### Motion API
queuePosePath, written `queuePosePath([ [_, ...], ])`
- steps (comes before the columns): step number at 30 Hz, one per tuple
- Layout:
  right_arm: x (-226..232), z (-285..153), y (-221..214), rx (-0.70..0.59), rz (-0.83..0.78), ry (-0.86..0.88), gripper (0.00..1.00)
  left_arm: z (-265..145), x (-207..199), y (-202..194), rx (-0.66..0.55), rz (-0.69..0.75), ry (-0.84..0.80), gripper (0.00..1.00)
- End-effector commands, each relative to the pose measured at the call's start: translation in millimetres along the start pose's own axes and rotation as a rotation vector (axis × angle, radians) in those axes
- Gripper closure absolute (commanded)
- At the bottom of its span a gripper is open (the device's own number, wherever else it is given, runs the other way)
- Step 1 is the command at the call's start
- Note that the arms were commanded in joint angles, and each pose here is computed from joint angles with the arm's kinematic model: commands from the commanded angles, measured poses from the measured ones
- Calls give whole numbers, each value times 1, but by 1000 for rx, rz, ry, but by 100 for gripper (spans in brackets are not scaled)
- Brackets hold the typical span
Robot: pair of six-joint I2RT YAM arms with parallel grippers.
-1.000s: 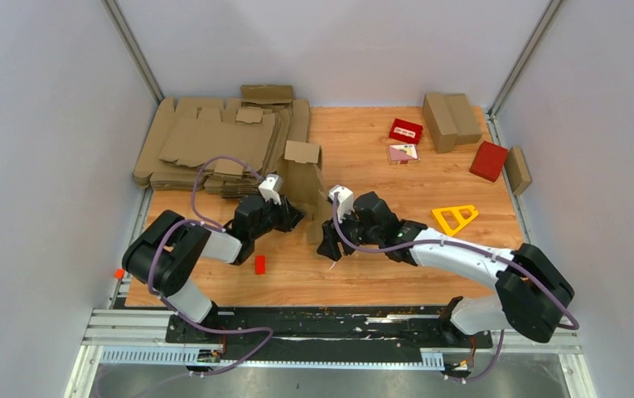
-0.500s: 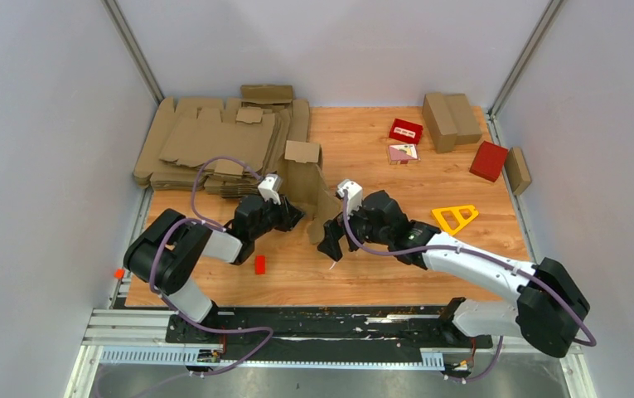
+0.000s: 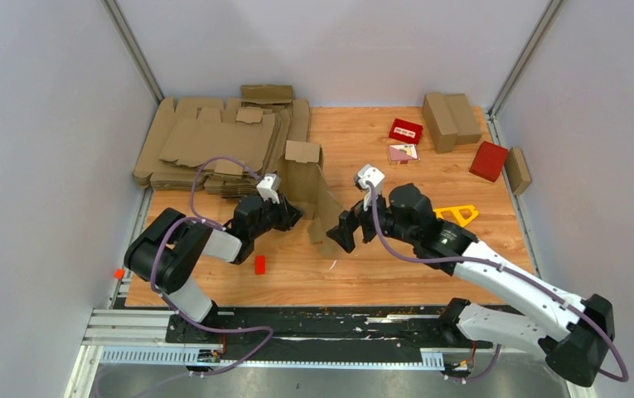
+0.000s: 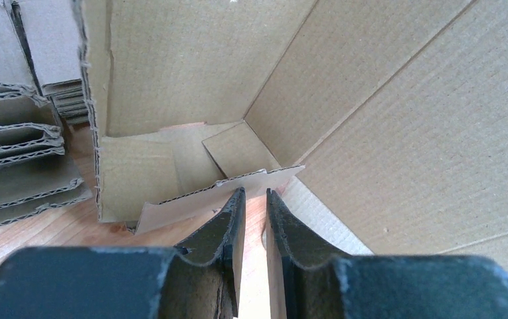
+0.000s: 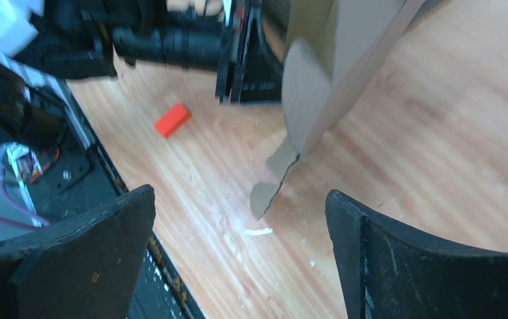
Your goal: Fold the paper box
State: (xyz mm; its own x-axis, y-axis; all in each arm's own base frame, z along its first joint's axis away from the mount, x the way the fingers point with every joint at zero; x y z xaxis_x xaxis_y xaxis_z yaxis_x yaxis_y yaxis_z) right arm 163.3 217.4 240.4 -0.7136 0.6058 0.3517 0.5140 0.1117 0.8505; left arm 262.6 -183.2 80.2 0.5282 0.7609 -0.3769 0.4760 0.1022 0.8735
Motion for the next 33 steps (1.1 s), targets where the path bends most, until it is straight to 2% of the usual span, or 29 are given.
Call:
queuePosePath([
  [1, 0, -33, 55, -181, -60, -103, 0, 6, 0, 16, -62, 12, 1, 75],
  [5, -28, -36, 88, -206, 34, -198, 2, 6, 0, 15, -59, 9, 0, 75],
  [10, -92, -20, 124, -267, 227, -232, 4, 7, 1, 14, -54, 3, -3, 75],
  [15, -157, 34, 132, -234, 419, -249, 12, 7, 0, 14, -53, 2, -6, 75],
  [20, -186, 112, 119, -153, 491, -10, 16, 6, 0, 13, -51, 3, -6, 75],
  [25, -216, 173, 104, -96, 543, 123, 16, 5, 0, 13, -54, 5, -8, 75],
  [33, -203, 240, 76, 80, 528, 410, 46, 3, -1, 15, -57, 12, -12, 75],
])
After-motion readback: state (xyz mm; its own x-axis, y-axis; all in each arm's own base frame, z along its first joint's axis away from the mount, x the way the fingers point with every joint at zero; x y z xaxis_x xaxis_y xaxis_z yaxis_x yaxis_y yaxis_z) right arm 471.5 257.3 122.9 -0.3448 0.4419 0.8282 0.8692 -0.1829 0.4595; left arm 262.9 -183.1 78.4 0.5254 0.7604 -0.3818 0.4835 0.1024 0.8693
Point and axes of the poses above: each gripper's point midway between its finger pads, its own z axis out along the fingers, its own x axis along the line the jaws close on, y = z × x, the point moved 8 cm from there along -z, back along the fingers, and after that the axes turned 9 degrees about z, right-handed, at the moved point
